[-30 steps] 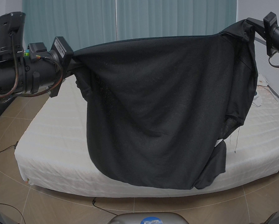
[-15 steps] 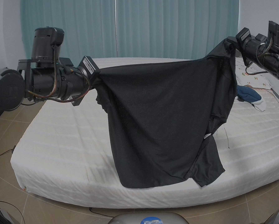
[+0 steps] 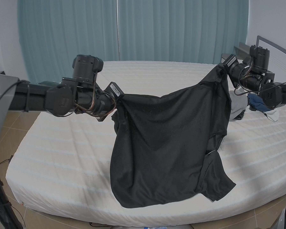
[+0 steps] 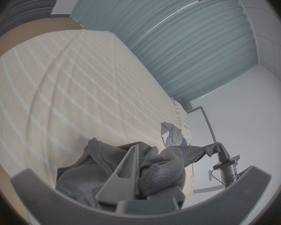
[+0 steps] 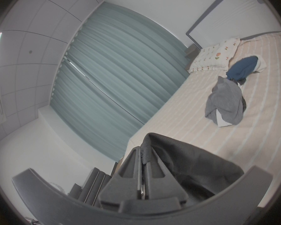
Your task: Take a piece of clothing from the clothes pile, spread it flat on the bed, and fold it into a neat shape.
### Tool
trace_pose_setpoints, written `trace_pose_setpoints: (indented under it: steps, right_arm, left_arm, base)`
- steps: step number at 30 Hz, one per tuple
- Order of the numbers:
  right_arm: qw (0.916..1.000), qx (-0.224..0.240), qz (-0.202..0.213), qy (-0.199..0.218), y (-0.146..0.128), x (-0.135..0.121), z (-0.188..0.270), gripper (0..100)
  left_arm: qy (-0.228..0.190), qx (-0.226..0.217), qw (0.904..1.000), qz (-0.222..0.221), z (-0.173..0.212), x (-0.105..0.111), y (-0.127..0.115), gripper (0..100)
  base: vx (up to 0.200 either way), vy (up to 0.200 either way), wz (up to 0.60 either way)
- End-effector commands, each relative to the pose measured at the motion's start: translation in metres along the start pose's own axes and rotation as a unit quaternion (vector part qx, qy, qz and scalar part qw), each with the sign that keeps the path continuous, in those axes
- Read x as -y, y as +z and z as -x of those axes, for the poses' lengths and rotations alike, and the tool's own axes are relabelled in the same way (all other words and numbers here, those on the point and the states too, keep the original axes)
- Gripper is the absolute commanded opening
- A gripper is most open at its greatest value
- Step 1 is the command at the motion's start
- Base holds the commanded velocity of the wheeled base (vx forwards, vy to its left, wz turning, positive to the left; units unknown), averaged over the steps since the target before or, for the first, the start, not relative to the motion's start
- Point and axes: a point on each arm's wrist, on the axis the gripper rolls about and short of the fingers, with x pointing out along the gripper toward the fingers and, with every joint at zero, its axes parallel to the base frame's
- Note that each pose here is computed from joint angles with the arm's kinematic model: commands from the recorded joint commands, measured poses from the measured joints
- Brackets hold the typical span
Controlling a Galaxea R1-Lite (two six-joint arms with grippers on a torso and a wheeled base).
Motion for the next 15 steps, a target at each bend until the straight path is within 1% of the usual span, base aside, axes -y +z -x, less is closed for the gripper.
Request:
trace_pose_setpoints:
  steps: [1, 3, 4, 5, 8, 13, 14, 15]
  right_arm:
    - [0.9981, -0.025, -0.001, -0.057, -0.039, 0.051, -0.039, 0]
    - [0.9972, -0.027, -0.001, -0.069, -0.048, 0.065, -0.047, 0]
    - [0.9971, -0.028, -0.001, -0.072, -0.049, 0.067, -0.048, 0]
    - [0.9965, -0.03, -0.001, -0.078, -0.054, 0.077, -0.053, 0]
    - [0.9955, -0.033, -0.003, -0.089, -0.064, 0.095, -0.066, 0]
    - [0.9936, -0.037, -0.003, -0.106, -0.076, 0.122, -0.085, 0]
    - [0.9933, -0.039, -0.003, -0.109, -0.079, 0.126, -0.087, 100]
    - [0.9928, -0.043, -0.003, -0.112, -0.083, 0.131, -0.089, 100]
  left_arm:
    - [0.031, -0.007, 0.9992, 0.025, -0.056, -0.032, -0.003, 0]
    - [0.033, -0.004, 0.9991, 0.028, -0.068, -0.04, -0.003, 0]
    - [0.035, -0.005, 0.999, 0.028, -0.07, -0.042, -0.003, 0]
    - [0.039, -0.006, 0.9988, 0.031, -0.078, -0.049, -0.002, 0]
    - [0.046, -0.007, 0.9982, 0.037, -0.093, -0.061, 0.001, 0]
    - [0.056, -0.006, 0.9975, 0.043, -0.116, -0.076, 0.003, 0]
    - [0.057, -0.007, 0.9974, 0.043, -0.12, -0.078, 0.003, 100]
    - [0.059, -0.008, 0.9972, 0.044, -0.125, -0.081, 0.002, 100]
  base:
    - [0.0, 0.0, 0.0]
    - [0.0, 0.0, 0.0]
    - [0.0, 0.0, 0.0]
    - [0.0, 0.0, 0.0]
    - [0.0, 0.0, 0.0]
    - [0.0, 0.0, 0.0]
    - [0.0, 0.0, 0.0]
    - [0.0, 0.0, 0.0]
